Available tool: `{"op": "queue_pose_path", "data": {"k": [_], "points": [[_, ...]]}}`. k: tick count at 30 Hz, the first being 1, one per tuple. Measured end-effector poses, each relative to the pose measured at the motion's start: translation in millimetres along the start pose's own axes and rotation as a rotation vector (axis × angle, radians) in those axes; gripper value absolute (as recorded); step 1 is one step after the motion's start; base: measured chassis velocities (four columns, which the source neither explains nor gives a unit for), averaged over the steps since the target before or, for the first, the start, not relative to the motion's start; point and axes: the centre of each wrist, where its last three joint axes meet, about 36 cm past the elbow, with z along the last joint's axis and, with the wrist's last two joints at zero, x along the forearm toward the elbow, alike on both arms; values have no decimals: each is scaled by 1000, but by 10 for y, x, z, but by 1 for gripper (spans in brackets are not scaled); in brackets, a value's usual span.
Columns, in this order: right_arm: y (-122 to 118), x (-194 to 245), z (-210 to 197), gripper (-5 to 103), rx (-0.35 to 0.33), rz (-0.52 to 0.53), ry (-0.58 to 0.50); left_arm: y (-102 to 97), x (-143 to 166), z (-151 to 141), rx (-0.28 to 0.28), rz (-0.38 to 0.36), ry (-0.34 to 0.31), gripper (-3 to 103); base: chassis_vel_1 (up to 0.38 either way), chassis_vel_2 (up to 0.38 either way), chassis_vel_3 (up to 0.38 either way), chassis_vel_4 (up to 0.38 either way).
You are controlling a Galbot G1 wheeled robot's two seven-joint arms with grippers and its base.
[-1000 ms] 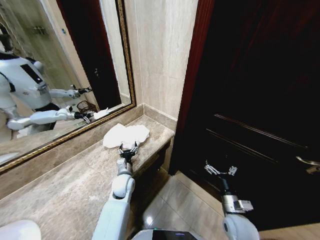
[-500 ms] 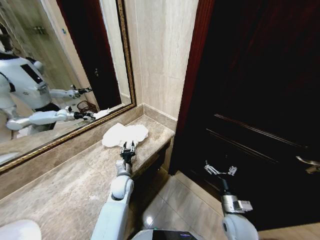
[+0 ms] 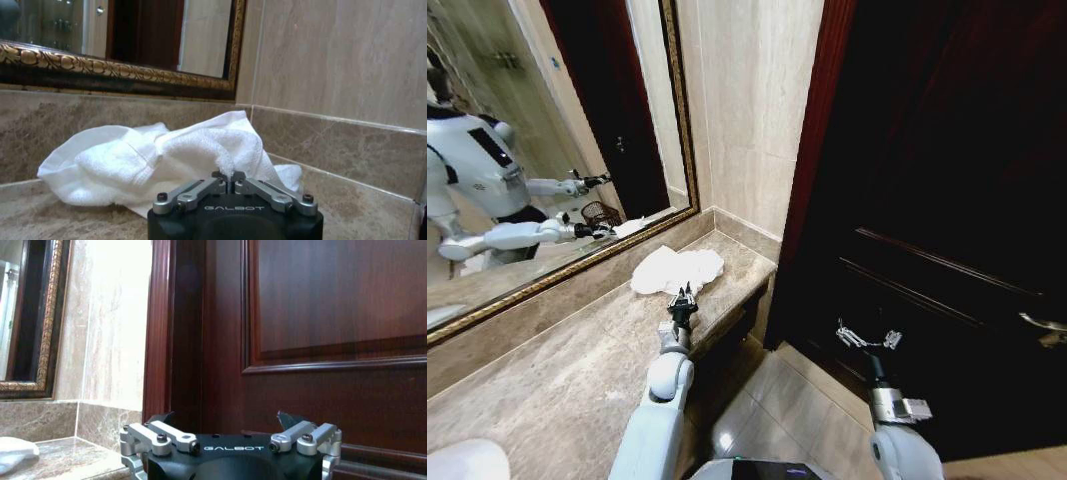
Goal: Discard the used towel into the hamper.
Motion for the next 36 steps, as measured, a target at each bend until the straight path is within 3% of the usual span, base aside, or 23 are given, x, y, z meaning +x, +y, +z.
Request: {"op": "queue_pose_path", "data": {"k": [10,15,21,29,36], "points": [[-3,-11,-16,100,0,-6,-1,44,68,-28,0,21,-54,2,0,0,0,0],[7,-17,-32,100,-2,-5,-5,25,167,-141,28,34,-102,2,0,0,0,0],[23,-33,-58,100,-6,-4,-11,-102,471,-320,64,14,-114,2,0,0,0,0],[55,-64,-62,100,-20,-1,-21,-14,844,-580,5,-11,-129,2,0,0,0,0],[106,-63,-19,100,-42,7,-22,126,1140,-695,-82,-40,-151,2,0,0,0,0]]}}
